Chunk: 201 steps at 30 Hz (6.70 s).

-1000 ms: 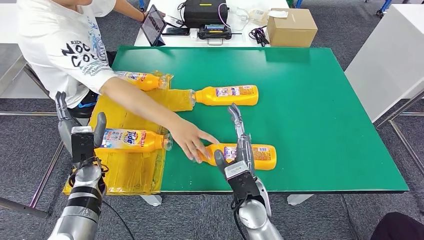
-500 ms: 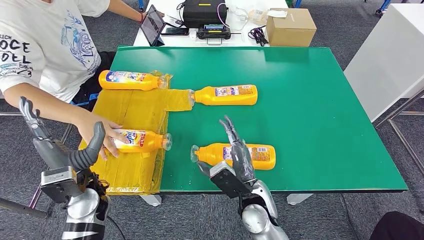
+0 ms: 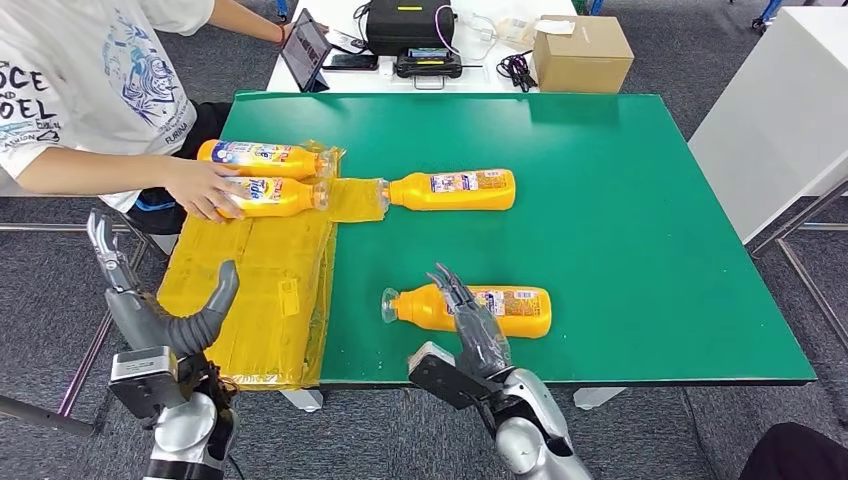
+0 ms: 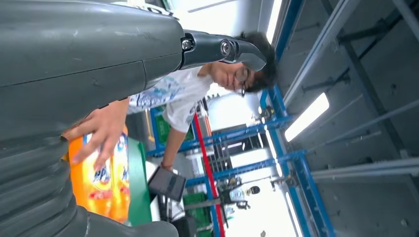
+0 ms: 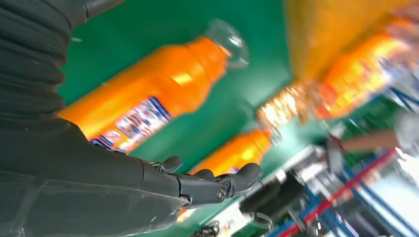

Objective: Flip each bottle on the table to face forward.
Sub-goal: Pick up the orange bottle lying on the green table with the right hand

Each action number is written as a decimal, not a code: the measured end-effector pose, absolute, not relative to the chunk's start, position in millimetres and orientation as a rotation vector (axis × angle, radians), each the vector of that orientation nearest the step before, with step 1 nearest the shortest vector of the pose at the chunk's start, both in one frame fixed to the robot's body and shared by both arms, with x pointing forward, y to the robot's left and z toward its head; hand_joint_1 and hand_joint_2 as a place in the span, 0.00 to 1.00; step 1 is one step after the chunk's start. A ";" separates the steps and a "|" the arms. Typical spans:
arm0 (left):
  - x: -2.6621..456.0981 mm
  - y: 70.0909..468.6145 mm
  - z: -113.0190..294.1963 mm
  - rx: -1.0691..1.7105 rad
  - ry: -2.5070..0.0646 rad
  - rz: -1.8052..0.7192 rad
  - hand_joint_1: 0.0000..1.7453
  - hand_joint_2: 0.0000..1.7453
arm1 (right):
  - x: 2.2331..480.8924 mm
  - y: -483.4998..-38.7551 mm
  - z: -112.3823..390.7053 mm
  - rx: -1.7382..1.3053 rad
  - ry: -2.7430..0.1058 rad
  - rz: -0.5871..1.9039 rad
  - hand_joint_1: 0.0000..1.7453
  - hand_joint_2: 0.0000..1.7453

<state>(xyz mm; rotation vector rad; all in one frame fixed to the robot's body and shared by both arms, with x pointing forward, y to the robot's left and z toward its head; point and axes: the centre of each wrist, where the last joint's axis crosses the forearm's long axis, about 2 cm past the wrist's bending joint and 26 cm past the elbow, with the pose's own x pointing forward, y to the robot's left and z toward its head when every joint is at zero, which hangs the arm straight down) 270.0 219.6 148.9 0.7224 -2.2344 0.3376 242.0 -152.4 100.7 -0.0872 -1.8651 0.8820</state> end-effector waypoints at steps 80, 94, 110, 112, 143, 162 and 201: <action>268.6 169.0 120.2 0.377 -2.176 0.144 0.00 1.00 | 386.1 -312.6 160.3 -0.537 -1.647 1.255 0.00 1.00; 277.0 160.2 121.6 0.325 -2.179 0.121 0.00 1.00 | 411.2 -328.0 155.3 -0.185 -1.505 1.252 0.00 1.00; 285.3 142.4 125.9 0.246 -2.189 0.091 0.00 1.00 | 407.1 -330.0 149.3 0.120 -1.434 1.248 0.00 1.00; 285.6 141.6 125.8 0.238 -2.188 0.090 0.00 1.00 | 407.1 -329.4 148.9 0.099 -1.411 1.270 0.00 1.00; 285.0 136.1 121.3 0.190 -2.168 0.065 0.00 1.00 | 405.0 -310.0 124.9 -0.141 -1.243 1.472 0.00 1.00; 284.2 129.2 117.6 0.170 -2.147 0.047 0.00 1.00 | 392.9 -254.8 91.0 -0.206 -1.176 1.571 0.22 1.00; 272.5 136.3 109.8 0.220 -2.122 0.057 0.00 1.00 | 369.6 -228.2 96.4 -0.444 -1.715 1.240 1.00 1.00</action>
